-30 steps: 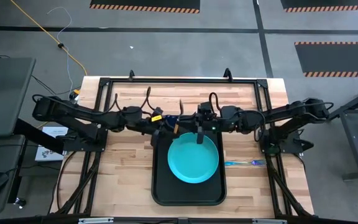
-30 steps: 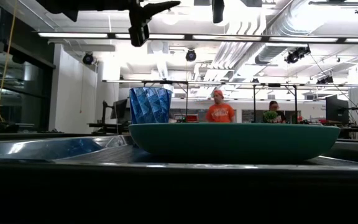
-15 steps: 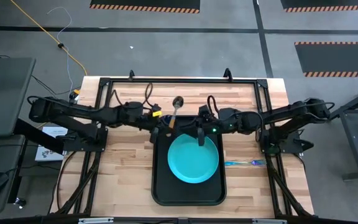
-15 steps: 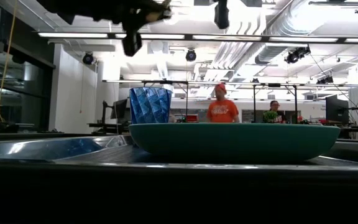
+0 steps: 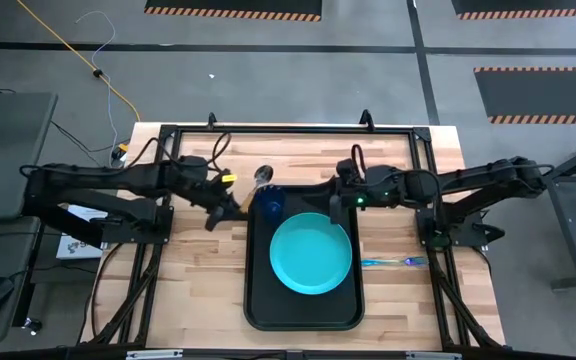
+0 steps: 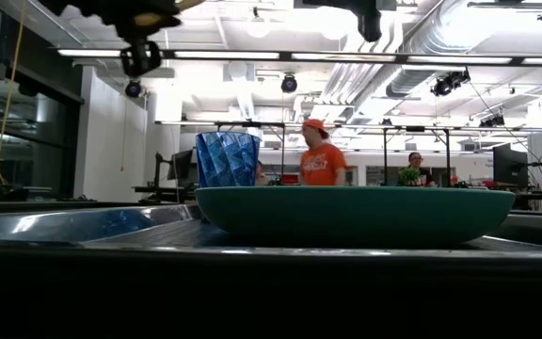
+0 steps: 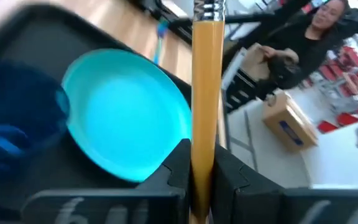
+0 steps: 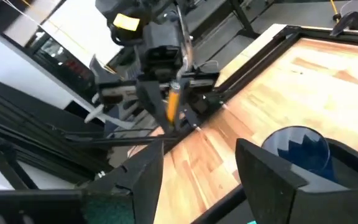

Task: Pick and place plate/cup/fork/spoon on tray
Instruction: Put the yellow spoon in the black tray into the bottom of the blue plate

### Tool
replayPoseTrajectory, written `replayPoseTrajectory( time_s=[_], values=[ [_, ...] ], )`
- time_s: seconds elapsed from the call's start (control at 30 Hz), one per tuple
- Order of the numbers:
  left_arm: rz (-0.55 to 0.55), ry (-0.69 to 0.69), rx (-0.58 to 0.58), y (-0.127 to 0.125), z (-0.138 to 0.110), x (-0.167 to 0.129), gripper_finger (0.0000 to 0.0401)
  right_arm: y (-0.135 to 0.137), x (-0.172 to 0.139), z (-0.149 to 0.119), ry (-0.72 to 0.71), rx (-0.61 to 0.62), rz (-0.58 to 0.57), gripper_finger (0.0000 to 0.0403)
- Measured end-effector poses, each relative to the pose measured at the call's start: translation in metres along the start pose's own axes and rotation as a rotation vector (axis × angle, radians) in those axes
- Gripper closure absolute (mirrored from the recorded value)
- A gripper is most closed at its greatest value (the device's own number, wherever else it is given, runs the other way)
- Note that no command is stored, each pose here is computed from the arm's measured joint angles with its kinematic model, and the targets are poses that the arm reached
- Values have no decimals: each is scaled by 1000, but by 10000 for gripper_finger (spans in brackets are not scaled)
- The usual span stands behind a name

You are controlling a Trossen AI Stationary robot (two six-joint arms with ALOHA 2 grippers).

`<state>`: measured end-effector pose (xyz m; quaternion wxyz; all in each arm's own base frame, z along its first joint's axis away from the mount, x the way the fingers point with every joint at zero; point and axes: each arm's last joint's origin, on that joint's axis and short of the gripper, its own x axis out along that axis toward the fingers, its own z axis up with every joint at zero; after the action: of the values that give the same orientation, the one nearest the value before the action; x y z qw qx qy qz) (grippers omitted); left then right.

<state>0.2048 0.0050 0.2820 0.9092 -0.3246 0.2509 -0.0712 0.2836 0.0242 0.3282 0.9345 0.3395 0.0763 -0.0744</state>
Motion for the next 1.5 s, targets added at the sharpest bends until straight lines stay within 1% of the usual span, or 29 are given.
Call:
replayPoseTrajectory(
  time_s=[0.2,0.3,0.37,0.43,0.53,0.63,0.73,0.87,0.97,1.13,1.33,1.5],
  values=[
    [-86,102,-116,-10,-9,5,383,-6,4,1,0,-18,-24,210],
    [-80,161,-165,-13,-17,14,383,-9,9,2,1,-46,-19,210],
    [-79,188,-174,-15,-17,20,383,-11,15,3,20,-74,-12,210],
    [-55,241,-180,-16,-20,27,383,-9,23,2,48,-110,11,210],
    [-40,285,-149,-19,-19,38,383,-4,37,2,103,-175,48,210],
    [-21,317,-135,-17,-19,49,383,-3,45,-1,211,-237,-4,210],
    [-20,325,-116,-17,-18,55,383,-3,49,-2,275,-246,-49,210],
    [-25,331,-73,-16,-20,58,383,-1,52,-1,293,-244,-57,210],
    [-21,336,-33,-15,-20,59,383,-2,52,-2,295,-218,-61,210],
    [44,314,60,-8,-21,70,383,-3,51,-4,329,-174,-62,210],
    [63,325,73,0,-23,84,383,-6,53,-7,318,-169,-116,214],
    [67,312,78,1,-23,88,383,-7,60,-18,373,-147,-115,236]
  ],
)
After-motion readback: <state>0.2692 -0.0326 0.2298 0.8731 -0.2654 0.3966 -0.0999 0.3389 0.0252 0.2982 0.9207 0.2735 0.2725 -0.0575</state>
